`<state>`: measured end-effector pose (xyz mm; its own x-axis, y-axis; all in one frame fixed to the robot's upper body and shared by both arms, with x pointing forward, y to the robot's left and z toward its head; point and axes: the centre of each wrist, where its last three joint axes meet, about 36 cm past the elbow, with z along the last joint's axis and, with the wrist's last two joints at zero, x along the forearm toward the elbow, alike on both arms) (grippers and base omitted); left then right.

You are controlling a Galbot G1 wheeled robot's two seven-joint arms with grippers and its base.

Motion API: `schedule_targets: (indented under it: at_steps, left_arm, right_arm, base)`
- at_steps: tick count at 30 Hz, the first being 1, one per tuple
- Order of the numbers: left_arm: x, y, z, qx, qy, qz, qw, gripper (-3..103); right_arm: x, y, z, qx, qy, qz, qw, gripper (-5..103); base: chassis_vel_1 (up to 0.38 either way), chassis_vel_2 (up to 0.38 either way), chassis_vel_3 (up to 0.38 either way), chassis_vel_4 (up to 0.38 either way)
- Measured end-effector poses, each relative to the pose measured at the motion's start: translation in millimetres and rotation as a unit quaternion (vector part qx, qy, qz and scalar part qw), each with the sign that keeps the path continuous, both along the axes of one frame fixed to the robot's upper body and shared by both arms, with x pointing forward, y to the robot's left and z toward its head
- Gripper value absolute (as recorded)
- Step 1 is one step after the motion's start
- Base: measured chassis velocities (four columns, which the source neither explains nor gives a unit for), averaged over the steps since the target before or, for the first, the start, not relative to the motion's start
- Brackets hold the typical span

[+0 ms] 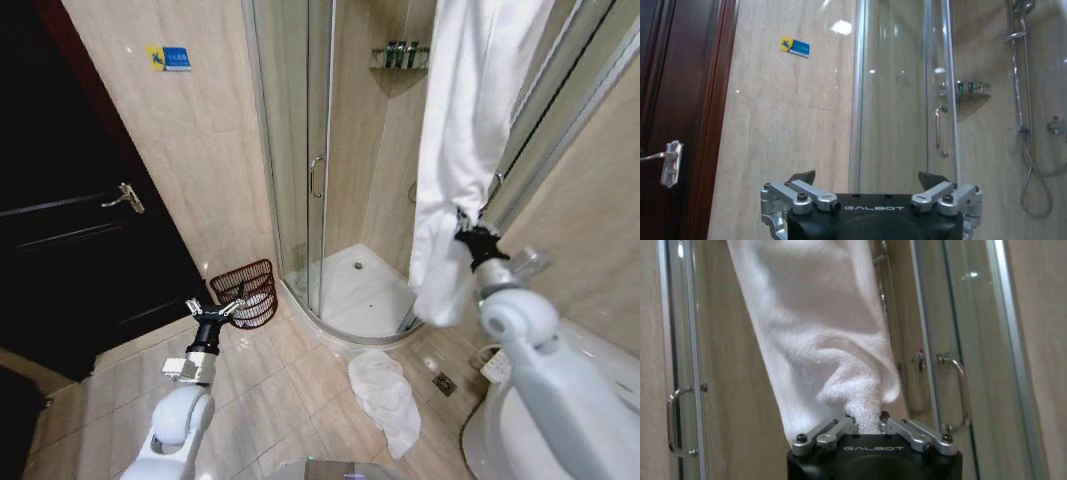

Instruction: Discard the used towel into the hamper.

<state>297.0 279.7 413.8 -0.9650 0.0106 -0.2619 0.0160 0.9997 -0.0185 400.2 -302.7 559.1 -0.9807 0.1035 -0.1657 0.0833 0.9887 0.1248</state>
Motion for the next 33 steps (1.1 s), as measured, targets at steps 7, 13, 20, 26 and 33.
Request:
schedule_targets:
  at_steps: [7,13,20,26,33]
  left_arm:
    - [1,0,1,0.001,0.0,-0.003,1.0,100]
    - [-3,3,-5,0.003,0.007,-0.005,1.0,100]
    - [-4,0,-11,-0.001,0.008,-0.014,0.9999,100]
    - [-1,-3,-10,-0.007,0.004,-0.022,0.9997,100]
    - [1,-9,-14,-0.015,0.003,-0.027,0.9995,100]
  right_arm:
    - [-31,15,-40,-0.003,0.02,-0.001,1.0,10]
    - [-60,29,-58,-0.017,0.023,-0.002,1.0,10]
    - [-124,79,-70,-0.032,-0.026,-0.008,0.999,10]
    - [-147,88,-71,-0.051,-0.056,-0.032,0.997,10]
    - [-147,84,-48,-0.036,-0.07,-0.046,0.996,10]
  base:
    - [0.0,0.0,0.0,0.0]
    - [0.0,0.0,0.0,0.0]
    - [0.0,0.0,0.0,0.0]
    - [0.0,0.0,0.0,0.0]
    - [0.0,0.0,0.0,0.0]
